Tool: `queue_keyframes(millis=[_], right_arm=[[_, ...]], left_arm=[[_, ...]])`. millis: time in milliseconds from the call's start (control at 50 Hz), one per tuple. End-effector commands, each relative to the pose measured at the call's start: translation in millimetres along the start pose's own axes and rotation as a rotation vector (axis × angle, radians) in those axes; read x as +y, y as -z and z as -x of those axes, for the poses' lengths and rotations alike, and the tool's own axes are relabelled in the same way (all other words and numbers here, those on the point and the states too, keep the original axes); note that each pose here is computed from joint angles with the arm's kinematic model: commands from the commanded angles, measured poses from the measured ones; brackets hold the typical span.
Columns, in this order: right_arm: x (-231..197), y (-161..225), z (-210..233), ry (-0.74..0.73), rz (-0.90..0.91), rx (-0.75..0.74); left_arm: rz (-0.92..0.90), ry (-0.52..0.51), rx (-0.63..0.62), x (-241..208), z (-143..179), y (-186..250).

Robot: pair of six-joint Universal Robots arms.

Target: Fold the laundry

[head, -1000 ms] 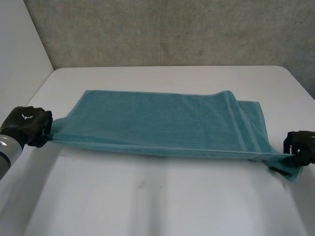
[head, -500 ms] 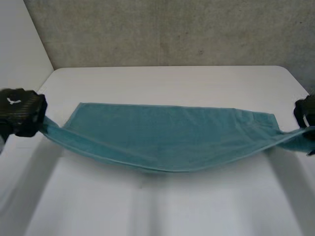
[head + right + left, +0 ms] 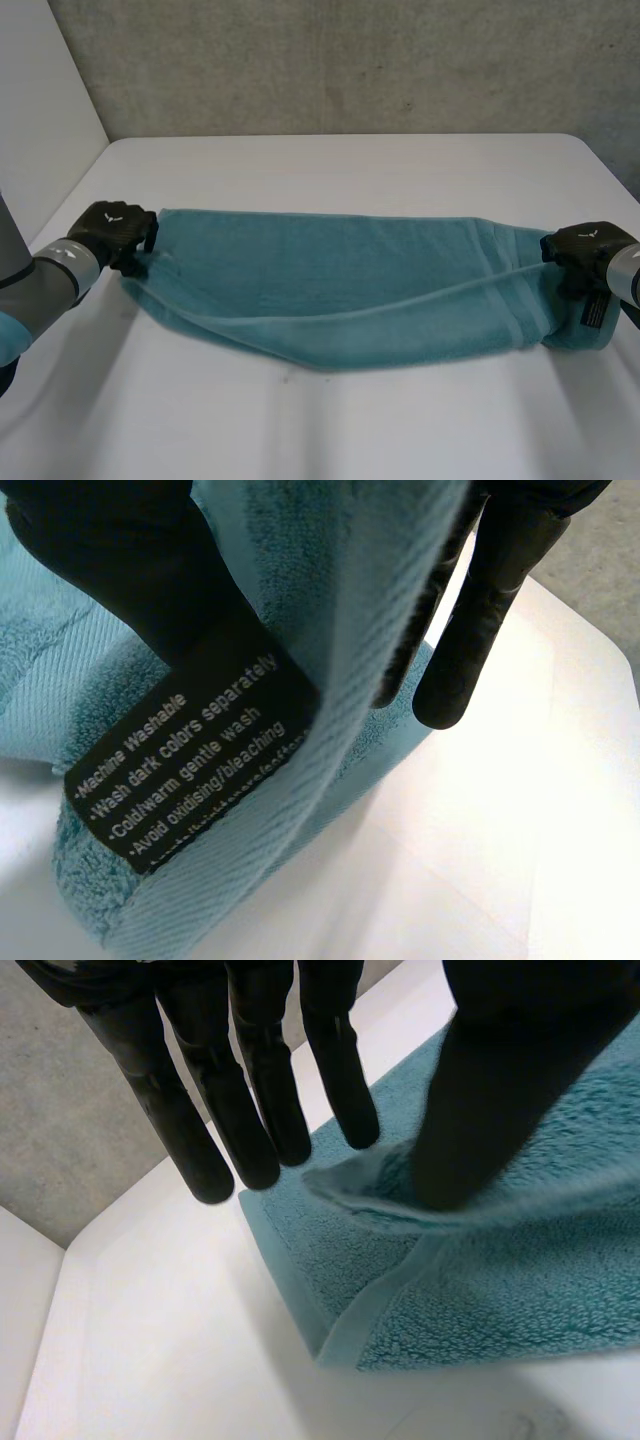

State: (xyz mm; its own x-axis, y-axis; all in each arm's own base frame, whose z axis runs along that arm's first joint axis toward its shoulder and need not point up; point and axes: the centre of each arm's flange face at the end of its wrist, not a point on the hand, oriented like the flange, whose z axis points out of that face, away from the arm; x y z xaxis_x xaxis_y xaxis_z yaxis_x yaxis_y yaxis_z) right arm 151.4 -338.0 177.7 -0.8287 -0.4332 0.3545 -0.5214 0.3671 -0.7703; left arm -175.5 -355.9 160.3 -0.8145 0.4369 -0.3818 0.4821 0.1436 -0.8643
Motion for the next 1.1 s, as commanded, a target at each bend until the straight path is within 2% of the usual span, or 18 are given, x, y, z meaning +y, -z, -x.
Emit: queue_keyframes(millis=[20, 300, 360, 460, 620, 940, 1020, 1100], right_arm=[[5, -1, 0, -0.017, -0.005, 0.007], [10, -1, 4, -0.019, 0.002, -0.002], [11, -2, 4, -0.019, 0.000, -0.001], [12, -2, 6, -0.018, 0.001, -0.003], [14, -1, 8, -0.018, 0.007, -0.010], [18, -1, 12, -0.016, 0.011, -0.015], [18, -1, 12, -0.017, 0.013, -0.015], [13, 2, 8, -0.014, 0.003, 0.004]], left_arm=[[-0.016, -0.004, 0.010, -7, -3, 20], [-0.113, -0.054, 0.088, -13, -10, 49], [-0.119, -0.089, 0.104, -5, -4, 51], [-0.153, -0.217, 0.149, 9, 1, 49], [-0.146, -0.330, 0.206, 34, -9, 34], [-0.229, -0.406, 0.155, 43, -11, 11], [-0.248, -0.405, 0.147, 40, -11, 8], [-0.250, -0.344, 0.146, 30, -9, 12]])
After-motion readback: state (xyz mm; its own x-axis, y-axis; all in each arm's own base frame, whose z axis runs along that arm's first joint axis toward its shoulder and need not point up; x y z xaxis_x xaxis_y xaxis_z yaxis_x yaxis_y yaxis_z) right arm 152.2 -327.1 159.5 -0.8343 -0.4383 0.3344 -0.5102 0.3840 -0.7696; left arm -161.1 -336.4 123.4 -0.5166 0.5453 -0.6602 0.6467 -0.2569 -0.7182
